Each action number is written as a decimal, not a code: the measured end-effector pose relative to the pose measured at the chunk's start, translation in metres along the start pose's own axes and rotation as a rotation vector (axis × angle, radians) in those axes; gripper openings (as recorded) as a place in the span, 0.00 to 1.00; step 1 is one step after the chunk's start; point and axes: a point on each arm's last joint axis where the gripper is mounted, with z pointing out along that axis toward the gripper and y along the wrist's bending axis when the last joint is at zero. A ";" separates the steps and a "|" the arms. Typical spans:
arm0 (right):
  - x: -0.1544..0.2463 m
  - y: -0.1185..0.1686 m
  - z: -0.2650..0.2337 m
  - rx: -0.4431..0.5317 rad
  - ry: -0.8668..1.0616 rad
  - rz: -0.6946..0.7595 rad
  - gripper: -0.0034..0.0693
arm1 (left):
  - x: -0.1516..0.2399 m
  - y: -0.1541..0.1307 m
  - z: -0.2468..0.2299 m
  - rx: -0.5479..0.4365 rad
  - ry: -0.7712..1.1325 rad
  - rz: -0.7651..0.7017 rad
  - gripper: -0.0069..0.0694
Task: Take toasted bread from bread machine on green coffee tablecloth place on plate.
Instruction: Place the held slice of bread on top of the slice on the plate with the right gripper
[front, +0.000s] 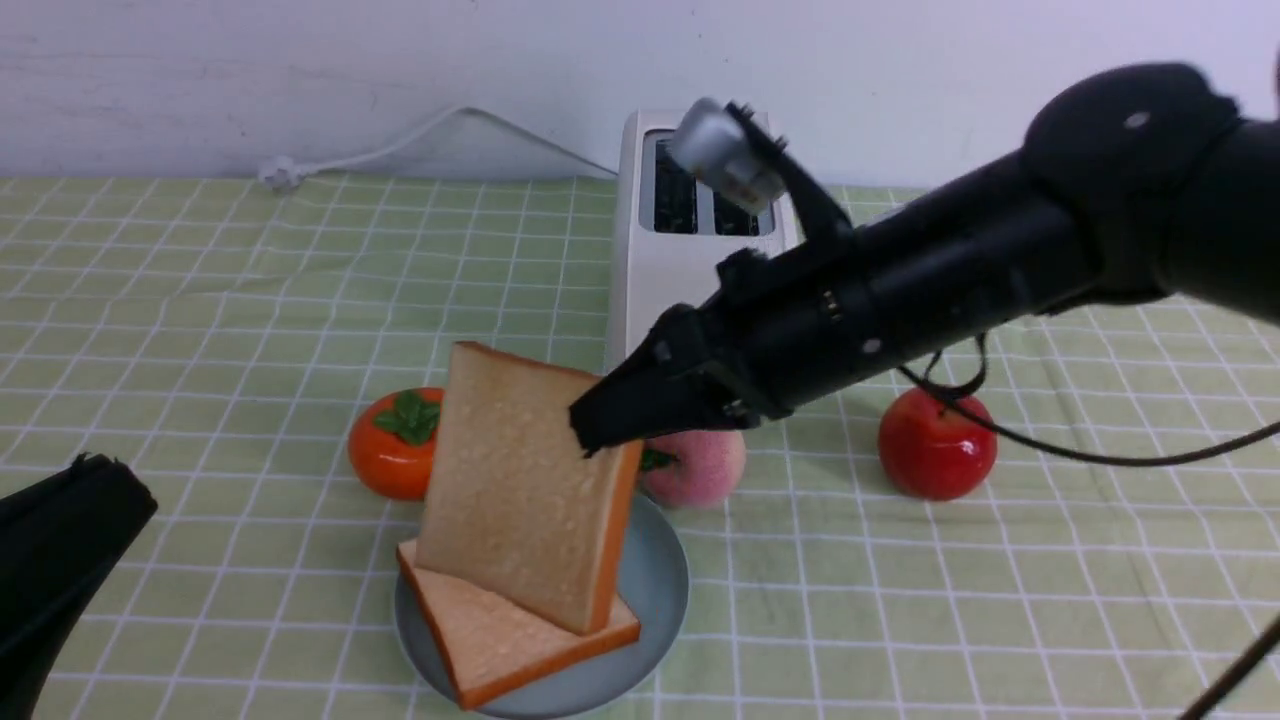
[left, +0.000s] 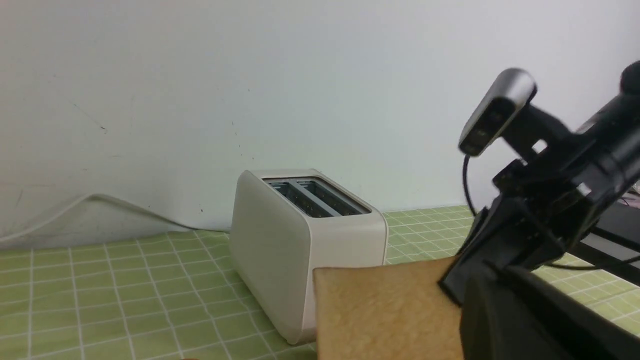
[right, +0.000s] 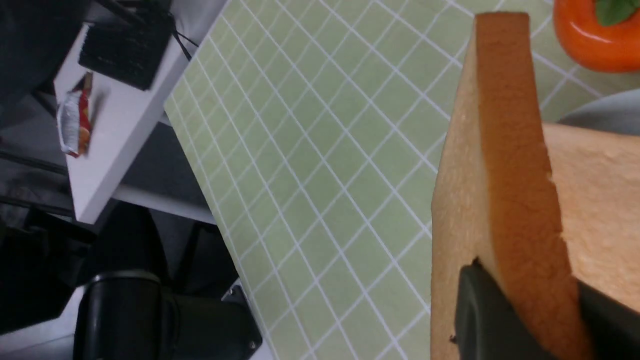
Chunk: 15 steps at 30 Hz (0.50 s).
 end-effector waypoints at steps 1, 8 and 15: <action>0.000 -0.001 0.002 -0.008 -0.005 0.004 0.19 | 0.000 0.000 0.000 0.000 0.000 0.000 0.10; 0.009 -0.040 0.050 -0.019 0.002 0.117 0.19 | 0.000 0.001 0.000 -0.006 0.000 0.000 0.10; 0.009 -0.054 0.054 0.071 -0.026 0.118 0.25 | 0.000 0.001 0.000 -0.013 0.000 0.000 0.11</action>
